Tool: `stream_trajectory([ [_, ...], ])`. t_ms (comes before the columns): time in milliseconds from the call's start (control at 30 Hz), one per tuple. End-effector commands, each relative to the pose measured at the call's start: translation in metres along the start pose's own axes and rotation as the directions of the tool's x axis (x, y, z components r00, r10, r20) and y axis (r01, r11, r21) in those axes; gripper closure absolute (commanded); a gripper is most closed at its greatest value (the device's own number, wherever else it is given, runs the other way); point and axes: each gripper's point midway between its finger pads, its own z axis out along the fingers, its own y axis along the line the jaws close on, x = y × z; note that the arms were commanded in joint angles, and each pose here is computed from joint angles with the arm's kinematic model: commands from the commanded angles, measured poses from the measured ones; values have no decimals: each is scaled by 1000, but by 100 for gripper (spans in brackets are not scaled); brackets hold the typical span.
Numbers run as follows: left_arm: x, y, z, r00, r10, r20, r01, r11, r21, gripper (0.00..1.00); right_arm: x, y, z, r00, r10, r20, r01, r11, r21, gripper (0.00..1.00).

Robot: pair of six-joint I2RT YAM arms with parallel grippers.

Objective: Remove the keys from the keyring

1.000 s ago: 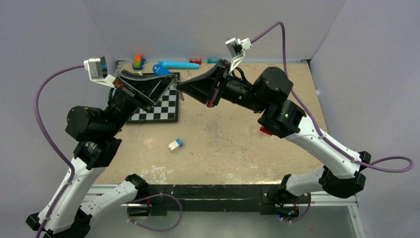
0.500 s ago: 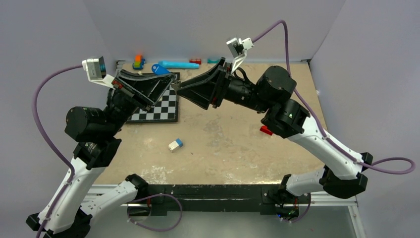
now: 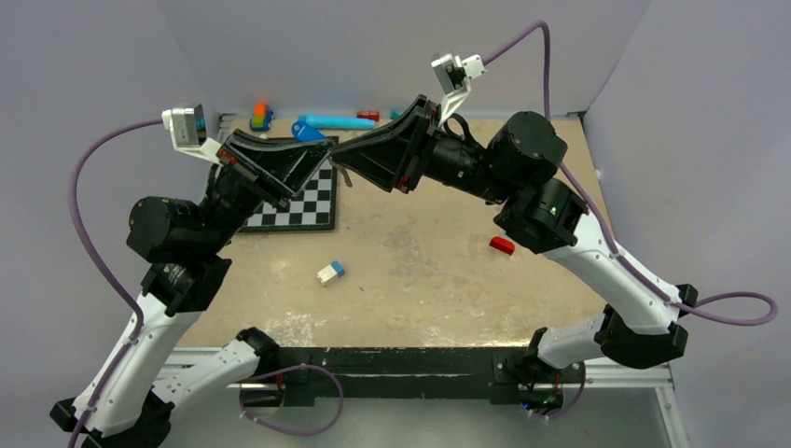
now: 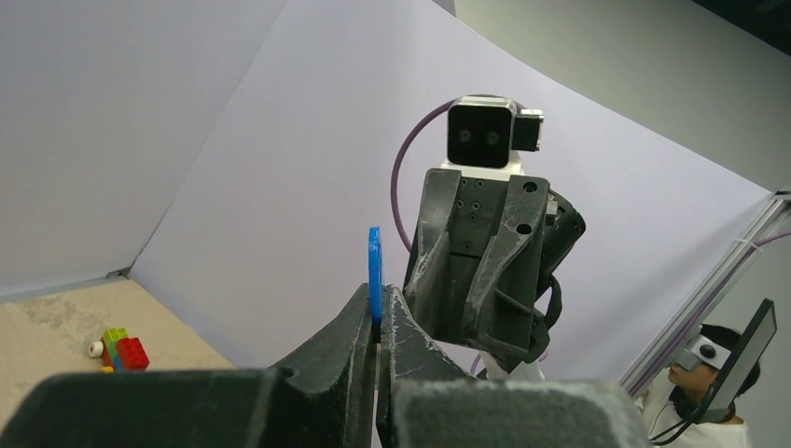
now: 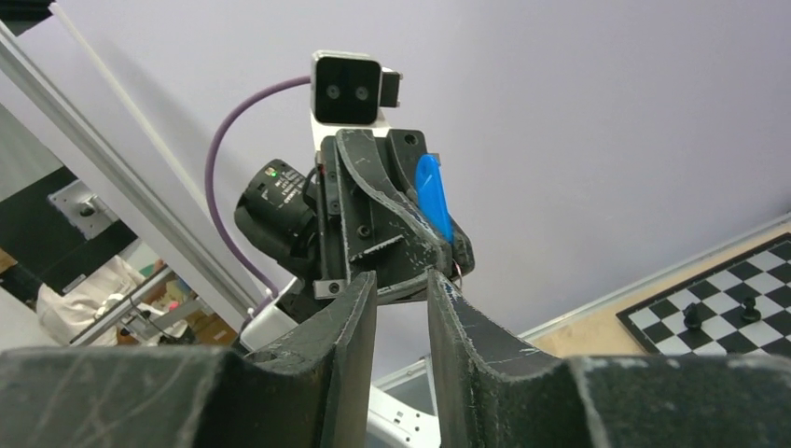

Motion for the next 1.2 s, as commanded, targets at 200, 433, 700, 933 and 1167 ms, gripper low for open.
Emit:
stream_trajectory([
  [200, -14, -23, -5, 999, 28, 27, -29, 998, 59, 100, -5, 8, -11, 999, -35, 15, 35, 999, -15, 59],
  [433, -17, -27, -7, 999, 40, 32, -42, 997, 58, 100, -8, 17, -16, 999, -50, 21, 51, 997, -55, 60],
  [700, -18, -29, -8, 999, 41, 27, -42, 997, 60, 100, -15, 12, -20, 997, -71, 37, 71, 997, -13, 59],
  [933, -19, -33, -7, 999, 40, 24, -42, 996, 74, 100, -14, 10, -8, 998, -65, 15, 65, 998, -14, 61],
  [1167, -18, -35, -7, 999, 40, 17, -42, 995, 88, 100, -4, 3, 2, 999, -48, -20, 48, 999, -3, 68],
])
